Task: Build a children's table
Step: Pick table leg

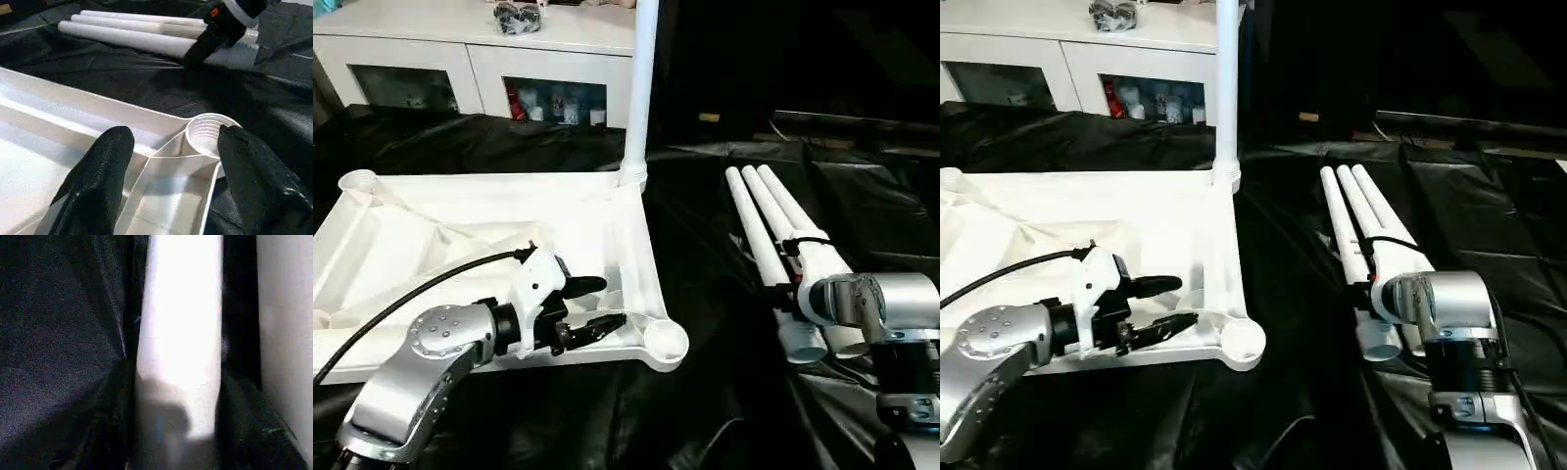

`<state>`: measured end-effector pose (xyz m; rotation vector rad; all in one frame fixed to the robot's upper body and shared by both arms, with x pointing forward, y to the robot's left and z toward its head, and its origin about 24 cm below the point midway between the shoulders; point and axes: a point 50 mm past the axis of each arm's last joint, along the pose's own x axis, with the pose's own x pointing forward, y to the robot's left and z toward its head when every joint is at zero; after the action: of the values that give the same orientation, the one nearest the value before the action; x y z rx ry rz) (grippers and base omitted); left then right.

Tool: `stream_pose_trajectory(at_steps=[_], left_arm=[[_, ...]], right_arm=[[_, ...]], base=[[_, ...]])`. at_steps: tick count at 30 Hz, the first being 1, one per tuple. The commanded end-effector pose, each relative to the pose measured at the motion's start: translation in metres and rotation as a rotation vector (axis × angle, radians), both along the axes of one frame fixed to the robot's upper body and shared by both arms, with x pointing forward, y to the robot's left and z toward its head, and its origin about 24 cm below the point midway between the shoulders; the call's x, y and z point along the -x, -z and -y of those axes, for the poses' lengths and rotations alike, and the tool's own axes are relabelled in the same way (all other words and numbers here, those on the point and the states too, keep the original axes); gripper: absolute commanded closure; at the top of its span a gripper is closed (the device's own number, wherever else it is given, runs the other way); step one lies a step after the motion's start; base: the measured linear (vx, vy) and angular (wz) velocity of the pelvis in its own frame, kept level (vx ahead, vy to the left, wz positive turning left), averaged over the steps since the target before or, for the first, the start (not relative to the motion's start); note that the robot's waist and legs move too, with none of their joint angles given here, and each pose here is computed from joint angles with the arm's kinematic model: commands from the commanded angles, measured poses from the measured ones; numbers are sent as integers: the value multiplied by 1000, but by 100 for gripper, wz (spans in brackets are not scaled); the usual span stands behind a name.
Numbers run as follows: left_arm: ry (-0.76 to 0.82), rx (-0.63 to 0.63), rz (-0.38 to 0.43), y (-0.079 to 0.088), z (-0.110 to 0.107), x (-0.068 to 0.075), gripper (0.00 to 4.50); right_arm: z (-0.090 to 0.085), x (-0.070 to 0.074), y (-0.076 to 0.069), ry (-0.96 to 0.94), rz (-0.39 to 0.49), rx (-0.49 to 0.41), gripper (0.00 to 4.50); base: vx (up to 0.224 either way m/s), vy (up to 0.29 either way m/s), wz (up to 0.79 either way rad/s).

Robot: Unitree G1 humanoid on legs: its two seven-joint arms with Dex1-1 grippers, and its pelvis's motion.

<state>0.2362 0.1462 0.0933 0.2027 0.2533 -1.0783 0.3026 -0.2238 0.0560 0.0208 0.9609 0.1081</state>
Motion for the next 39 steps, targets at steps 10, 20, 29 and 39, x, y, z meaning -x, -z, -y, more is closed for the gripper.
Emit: stream_pose_trajectory(at_steps=[10, 20, 29, 39], left_arm=[[42, 10, 11, -9, 2, 3, 131], [-226, 278, 97, -41, 21, -42, 131], [-342, 580, -74, -64, 52, -82, 131], [-264, 830, -216, -92, 75, -95, 131]], right_arm=[[-1, -4, -5, 30, 24, -59, 264], [-25, -22, -55, -6, 477, -485, 264], [-48, -6, -81, -135, 780, -881, 264], [-67, 21, -94, -388, 830, -1045, 264]], base=[[0, 0, 0], [0, 0, 0], [0, 0, 0], [0, 0, 0]])
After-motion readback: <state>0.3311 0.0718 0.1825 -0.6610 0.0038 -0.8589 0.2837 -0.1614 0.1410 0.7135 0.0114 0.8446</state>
